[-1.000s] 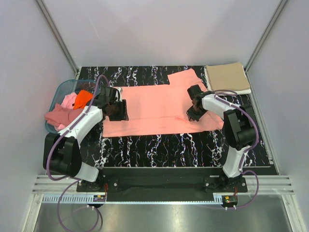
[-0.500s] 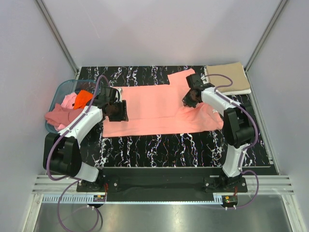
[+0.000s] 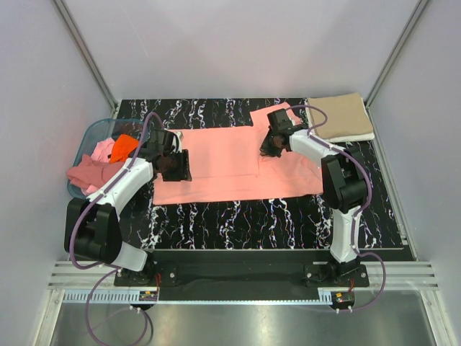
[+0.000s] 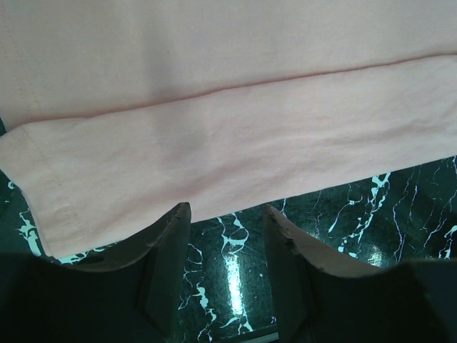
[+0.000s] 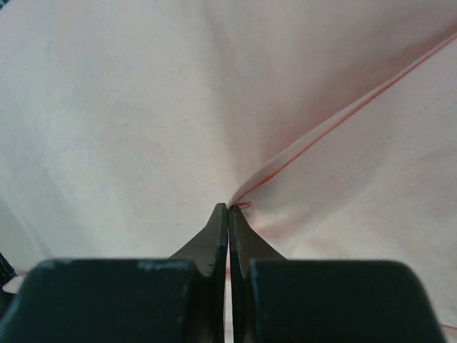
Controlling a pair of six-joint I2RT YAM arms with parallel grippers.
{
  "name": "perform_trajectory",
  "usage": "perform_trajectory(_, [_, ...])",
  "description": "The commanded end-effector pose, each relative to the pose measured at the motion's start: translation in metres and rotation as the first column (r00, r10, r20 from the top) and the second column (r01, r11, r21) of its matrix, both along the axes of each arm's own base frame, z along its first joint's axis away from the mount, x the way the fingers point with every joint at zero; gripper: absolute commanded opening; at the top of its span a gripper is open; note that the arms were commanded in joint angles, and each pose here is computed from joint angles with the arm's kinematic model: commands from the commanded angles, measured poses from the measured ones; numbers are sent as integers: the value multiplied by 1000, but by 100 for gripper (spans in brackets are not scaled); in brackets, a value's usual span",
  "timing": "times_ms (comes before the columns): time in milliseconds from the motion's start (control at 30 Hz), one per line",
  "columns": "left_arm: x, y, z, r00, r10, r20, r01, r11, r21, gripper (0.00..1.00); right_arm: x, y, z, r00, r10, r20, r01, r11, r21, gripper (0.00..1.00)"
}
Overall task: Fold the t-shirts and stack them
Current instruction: Fold the tshirt
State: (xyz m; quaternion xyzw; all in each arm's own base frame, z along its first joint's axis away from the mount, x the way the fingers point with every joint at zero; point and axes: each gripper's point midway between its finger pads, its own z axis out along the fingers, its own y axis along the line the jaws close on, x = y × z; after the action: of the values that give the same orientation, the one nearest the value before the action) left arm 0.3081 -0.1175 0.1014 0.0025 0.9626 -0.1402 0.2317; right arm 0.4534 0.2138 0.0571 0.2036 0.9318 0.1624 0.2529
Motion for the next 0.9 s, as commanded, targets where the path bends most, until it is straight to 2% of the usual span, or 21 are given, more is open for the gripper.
perform_trajectory(0, [6, -5, 4, 999, -21, 26, 21, 999, -27, 50, 13, 30, 27, 983, 142, 117, -145, 989, 16, 0])
perform_trajectory(167, [7, -10, 3, 1000, -20, 15, 21, 999, -50, 50, 11, 37, 29, 956, 250, 156, -251, 968, -16, 0])
perform_trajectory(433, [5, -15, -2, 1000, -23, -6, 22, 997, -74, 50, 10, 43, 19, 939, 308, 152, -308, 951, -28, 1])
perform_trajectory(533, [5, -17, -2, 1000, -16, -17, 15, 996, -87, 51, 7, 39, 27, 943, 299, 148, -297, 954, -36, 20])
perform_trajectory(600, [5, -22, 2, 1000, -18, -21, 15, 993, -120, 51, -1, 30, 40, 955, 269, 123, -265, 963, -52, 35])
perform_trajectory(633, [5, -24, 3, 999, -20, -25, 17, 991, -131, 51, -1, 24, 50, 963, 242, 120, -236, 970, -62, 38])
perform_trajectory(667, [7, -26, 6, 1000, -18, -18, 16, 990, -141, 51, -12, 6, 47, 983, 173, 53, -167, 981, -103, 40])
perform_trajectory(700, [7, -30, 9, 1000, -17, -22, 14, 987, -158, 52, -15, -9, 61, 992, 117, 53, -110, 988, -112, 42])
perform_trajectory(767, [8, -37, 11, 1000, -24, -16, 21, 982, -187, 52, -34, -41, 55, 1000, 0, -28, -3, 993, -122, 43])
perform_trajectory(800, [6, -45, 12, 999, -36, -28, 29, 974, -225, 52, -35, -66, 68, 997, -74, -19, 71, 993, -99, 42])
perform_trajectory(867, [5, -48, 7, 999, -31, -33, 22, 969, -247, 52, -58, -100, 51, 978, -179, -111, 174, 983, -51, 41])
